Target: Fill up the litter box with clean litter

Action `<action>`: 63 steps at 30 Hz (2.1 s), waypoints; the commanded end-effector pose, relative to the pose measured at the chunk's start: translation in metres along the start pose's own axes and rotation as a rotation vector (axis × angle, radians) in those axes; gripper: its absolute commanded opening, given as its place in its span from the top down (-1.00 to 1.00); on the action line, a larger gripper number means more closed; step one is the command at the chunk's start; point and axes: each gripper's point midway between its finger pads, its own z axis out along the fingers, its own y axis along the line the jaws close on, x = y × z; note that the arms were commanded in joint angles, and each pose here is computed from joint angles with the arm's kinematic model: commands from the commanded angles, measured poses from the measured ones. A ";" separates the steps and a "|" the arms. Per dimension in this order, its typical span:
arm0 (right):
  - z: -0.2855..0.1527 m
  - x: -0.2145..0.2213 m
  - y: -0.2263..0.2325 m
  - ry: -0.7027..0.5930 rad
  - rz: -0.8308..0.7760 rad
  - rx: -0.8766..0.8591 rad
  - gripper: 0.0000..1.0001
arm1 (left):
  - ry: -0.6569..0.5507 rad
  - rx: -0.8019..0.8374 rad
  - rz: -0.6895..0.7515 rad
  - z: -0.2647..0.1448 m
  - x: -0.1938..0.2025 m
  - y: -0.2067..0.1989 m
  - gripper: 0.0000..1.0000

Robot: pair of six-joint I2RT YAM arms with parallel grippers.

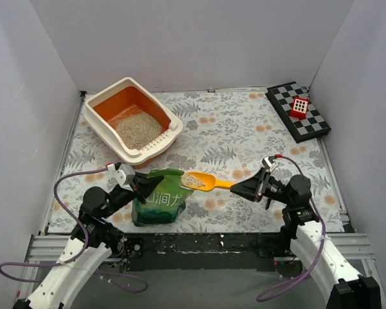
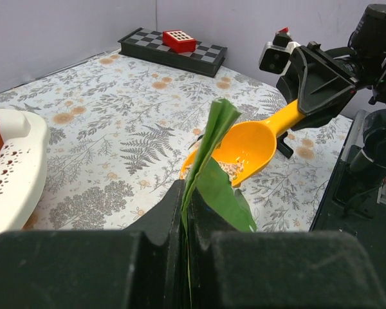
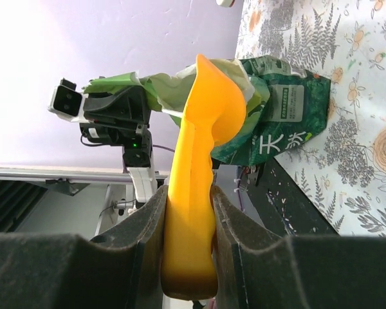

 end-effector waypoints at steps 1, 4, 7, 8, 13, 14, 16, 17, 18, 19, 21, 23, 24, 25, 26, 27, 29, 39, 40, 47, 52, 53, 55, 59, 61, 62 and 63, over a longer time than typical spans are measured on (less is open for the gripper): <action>0.006 -0.020 0.038 -0.038 -0.101 -0.026 0.97 | -0.058 -0.055 0.027 -0.001 -0.016 0.009 1.00; 0.010 -0.028 0.047 -0.045 -0.112 -0.024 0.97 | -0.056 -0.080 0.023 -0.002 -0.016 0.013 1.00; 0.016 -0.041 0.060 -0.065 -0.127 -0.031 0.97 | -0.062 -0.082 0.029 -0.003 -0.017 0.013 1.00; 0.019 -0.045 0.065 -0.063 -0.134 -0.033 0.97 | -0.063 -0.083 0.029 -0.003 -0.018 0.013 1.00; 0.036 -0.075 0.083 -0.080 -0.169 -0.020 0.97 | -0.058 -0.063 0.032 -0.002 -0.017 0.010 1.00; 0.041 -0.082 0.083 -0.083 -0.169 -0.019 0.97 | -0.056 -0.061 0.033 -0.002 -0.016 0.009 1.00; 0.051 -0.094 0.087 -0.093 -0.166 -0.031 0.97 | -0.060 -0.056 0.033 -0.003 -0.018 0.008 1.00; 0.058 -0.102 0.089 -0.097 -0.170 -0.036 0.97 | -0.062 -0.053 0.036 -0.003 -0.018 0.007 1.00; 0.065 -0.109 0.087 -0.094 -0.170 -0.027 0.97 | -0.063 -0.052 0.035 -0.003 -0.018 0.007 1.00; 0.074 -0.117 0.087 -0.086 -0.177 -0.024 0.97 | -0.064 -0.051 0.036 -0.003 -0.018 0.007 1.00; 0.093 -0.131 0.094 -0.068 -0.195 -0.029 0.97 | -0.069 -0.045 0.039 -0.003 -0.020 0.006 1.00; 0.115 -0.145 0.095 -0.051 -0.205 -0.034 0.97 | -0.071 -0.042 0.038 -0.003 -0.020 0.005 1.00; 0.126 -0.151 0.099 -0.045 -0.214 -0.039 0.97 | -0.074 -0.040 0.039 -0.004 -0.021 0.004 1.00; 0.138 -0.157 0.096 -0.037 -0.215 -0.034 0.97 | -0.076 -0.042 0.043 -0.004 -0.021 0.005 1.00; 0.151 -0.161 0.099 -0.024 -0.218 -0.040 0.97 | -0.075 -0.046 0.042 -0.004 -0.021 0.005 1.00; 0.164 -0.167 0.098 -0.014 -0.219 -0.039 0.97 | -0.074 -0.046 0.043 -0.004 -0.021 0.005 1.00; 0.189 -0.177 0.092 0.004 -0.212 -0.034 0.97 | -0.074 -0.051 0.045 -0.005 -0.021 0.006 1.00; 0.300 -0.209 0.036 0.068 -0.336 0.180 0.97 | -0.078 -0.070 0.040 -0.005 -0.023 0.009 1.00; 0.307 -0.216 0.032 0.051 -0.370 0.225 0.97 | -0.076 -0.069 0.039 -0.005 -0.023 0.009 1.00; 0.329 -0.230 0.014 0.070 -0.710 0.443 0.97 | -0.071 -0.068 0.034 -0.004 -0.019 0.010 1.00; 0.324 -0.211 0.009 0.091 -1.048 0.557 0.97 | -0.064 -0.066 0.031 -0.003 -0.017 0.010 1.00; 0.323 -0.210 0.012 0.079 -1.104 0.571 0.97 | -0.062 -0.067 0.030 -0.003 -0.017 0.010 1.00; 0.322 -0.201 0.014 0.088 -1.183 0.574 0.97 | -0.059 -0.069 0.030 -0.003 -0.016 0.010 1.00; 0.317 -0.200 0.031 0.045 -1.238 0.539 0.97 | -0.050 -0.068 0.027 -0.002 -0.015 0.011 1.00; 0.316 -0.200 0.049 0.012 -1.247 0.500 0.97 | -0.048 -0.069 0.024 -0.001 -0.014 0.011 1.00; 0.315 -0.200 0.057 0.000 -1.249 0.484 0.97 | -0.045 -0.071 0.022 -0.001 -0.014 0.011 1.00; 0.313 -0.199 0.065 -0.014 -1.251 0.470 0.97 | -0.046 -0.068 0.022 -0.001 -0.014 0.011 1.00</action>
